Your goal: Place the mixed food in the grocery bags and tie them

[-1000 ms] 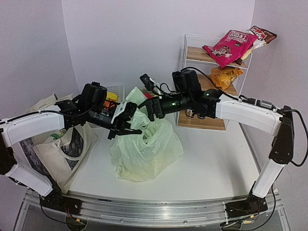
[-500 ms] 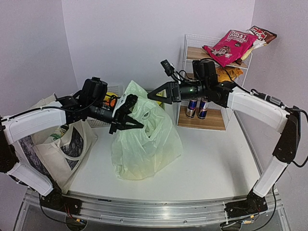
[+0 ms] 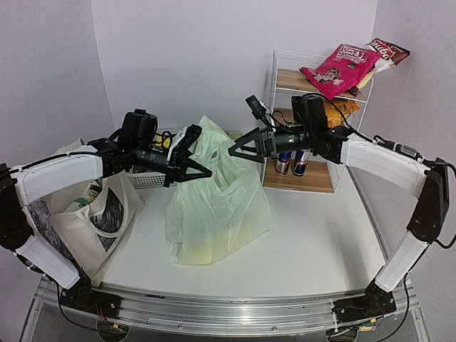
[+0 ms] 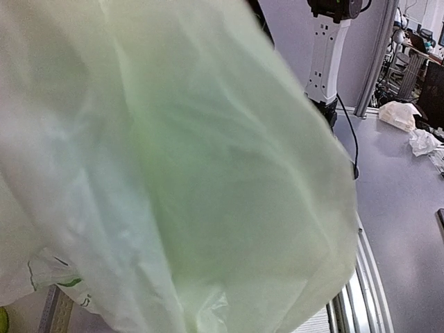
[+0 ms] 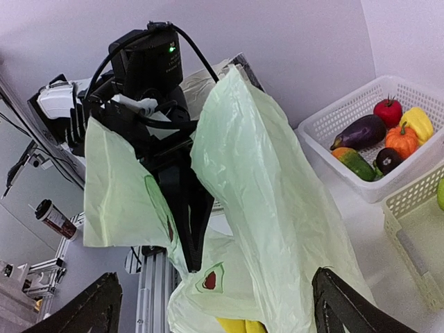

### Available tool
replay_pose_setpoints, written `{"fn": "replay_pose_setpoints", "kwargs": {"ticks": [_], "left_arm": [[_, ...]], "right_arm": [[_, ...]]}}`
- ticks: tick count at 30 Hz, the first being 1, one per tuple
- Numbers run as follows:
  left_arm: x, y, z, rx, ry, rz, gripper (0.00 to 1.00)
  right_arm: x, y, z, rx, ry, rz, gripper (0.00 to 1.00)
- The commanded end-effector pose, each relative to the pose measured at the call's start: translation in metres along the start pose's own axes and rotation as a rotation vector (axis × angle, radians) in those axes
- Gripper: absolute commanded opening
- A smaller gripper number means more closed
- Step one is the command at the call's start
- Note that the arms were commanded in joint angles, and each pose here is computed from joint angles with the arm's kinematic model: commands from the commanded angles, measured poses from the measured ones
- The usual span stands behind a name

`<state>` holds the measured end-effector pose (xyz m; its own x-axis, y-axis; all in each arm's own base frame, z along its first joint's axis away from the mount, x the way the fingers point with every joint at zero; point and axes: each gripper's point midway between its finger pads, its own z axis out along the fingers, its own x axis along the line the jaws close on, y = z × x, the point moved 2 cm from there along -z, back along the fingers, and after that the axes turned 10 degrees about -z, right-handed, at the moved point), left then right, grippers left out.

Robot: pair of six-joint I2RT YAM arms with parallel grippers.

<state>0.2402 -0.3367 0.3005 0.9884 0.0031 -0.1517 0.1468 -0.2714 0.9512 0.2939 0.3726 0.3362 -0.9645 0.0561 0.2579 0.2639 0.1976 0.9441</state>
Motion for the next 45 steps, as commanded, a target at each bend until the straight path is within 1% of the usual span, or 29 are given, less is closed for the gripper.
{"fn": "replay_pose_setpoints", "kwargs": {"ticks": [1, 4, 10, 12, 15, 19, 23, 26, 28, 29, 32, 34, 35, 36, 37, 38, 41, 43, 45], "left_arm": [[0.002, 0.03, -0.002, -0.058, 0.016, 0.088, 0.0], [0.003, 0.031, 0.003, -0.054, 0.021, 0.105, 0.0], [0.006, 0.032, 0.006, -0.047, 0.031, 0.156, 0.0], [0.012, 0.03, 0.008, -0.034, 0.05, 0.147, 0.0], [0.021, 0.03, 0.011, -0.023, 0.085, 0.141, 0.0], [0.026, 0.029, 0.012, -0.02, 0.102, 0.139, 0.0], [0.03, 0.027, 0.014, -0.004, 0.116, 0.132, 0.0], [0.033, 0.026, 0.015, 0.006, 0.121, 0.126, 0.0], [0.034, 0.026, 0.016, 0.009, 0.124, 0.121, 0.0], [0.034, 0.025, 0.016, 0.009, 0.125, 0.124, 0.0], [0.031, 0.026, 0.013, 0.009, 0.124, 0.137, 0.0], [0.028, 0.024, 0.009, 0.014, 0.121, 0.146, 0.0], [0.027, 0.024, 0.007, 0.016, 0.118, 0.147, 0.0], [0.026, 0.022, 0.005, 0.019, 0.115, 0.146, 0.01], [0.024, 0.022, 0.003, 0.023, 0.113, 0.149, 0.07], [0.022, 0.022, 0.0, 0.024, 0.113, 0.157, 0.14], [0.018, 0.023, -0.01, 0.032, 0.117, 0.176, 0.5], [0.015, 0.027, -0.022, 0.028, 0.121, 0.189, 0.64], [0.014, 0.03, -0.037, 0.022, 0.104, 0.185, 0.72]], "right_arm": [[-0.01, 0.017, 0.007, -0.074, -0.108, -0.128, 0.91], [-0.013, 0.016, 0.017, -0.072, -0.164, -0.199, 0.92], [-0.022, 0.021, 0.025, -0.102, -0.195, -0.268, 0.94], [-0.019, 0.024, 0.028, -0.11, -0.155, -0.279, 0.94], [-0.021, 0.025, 0.035, -0.12, -0.121, -0.241, 0.94], [-0.022, 0.022, 0.045, -0.123, -0.081, -0.204, 0.87], [-0.017, 0.023, 0.05, -0.13, -0.043, -0.189, 0.72], [-0.012, 0.024, 0.052, -0.138, -0.004, -0.176, 0.65], [-0.009, 0.025, 0.053, -0.14, 0.018, -0.161, 0.53], [-0.009, 0.026, 0.053, -0.144, 0.02, -0.154, 0.42], [-0.007, 0.027, 0.05, -0.151, 0.007, -0.15, 0.24], [-0.007, 0.025, 0.046, -0.151, -0.01, -0.152, 0.07], [-0.007, 0.025, 0.045, -0.152, -0.019, -0.15, 0.02], [-0.007, 0.025, 0.043, -0.153, -0.028, -0.148, 0.0], [-0.007, 0.026, 0.041, -0.155, -0.04, -0.145, 0.0], [-0.009, 0.025, 0.039, -0.156, -0.054, -0.14, 0.0], [-0.011, 0.02, 0.034, -0.152, -0.085, -0.128, 0.0], [-0.012, 0.015, 0.031, -0.146, -0.103, -0.134, 0.0], [-0.009, 0.013, 0.028, -0.145, -0.105, -0.151, 0.0]]}}
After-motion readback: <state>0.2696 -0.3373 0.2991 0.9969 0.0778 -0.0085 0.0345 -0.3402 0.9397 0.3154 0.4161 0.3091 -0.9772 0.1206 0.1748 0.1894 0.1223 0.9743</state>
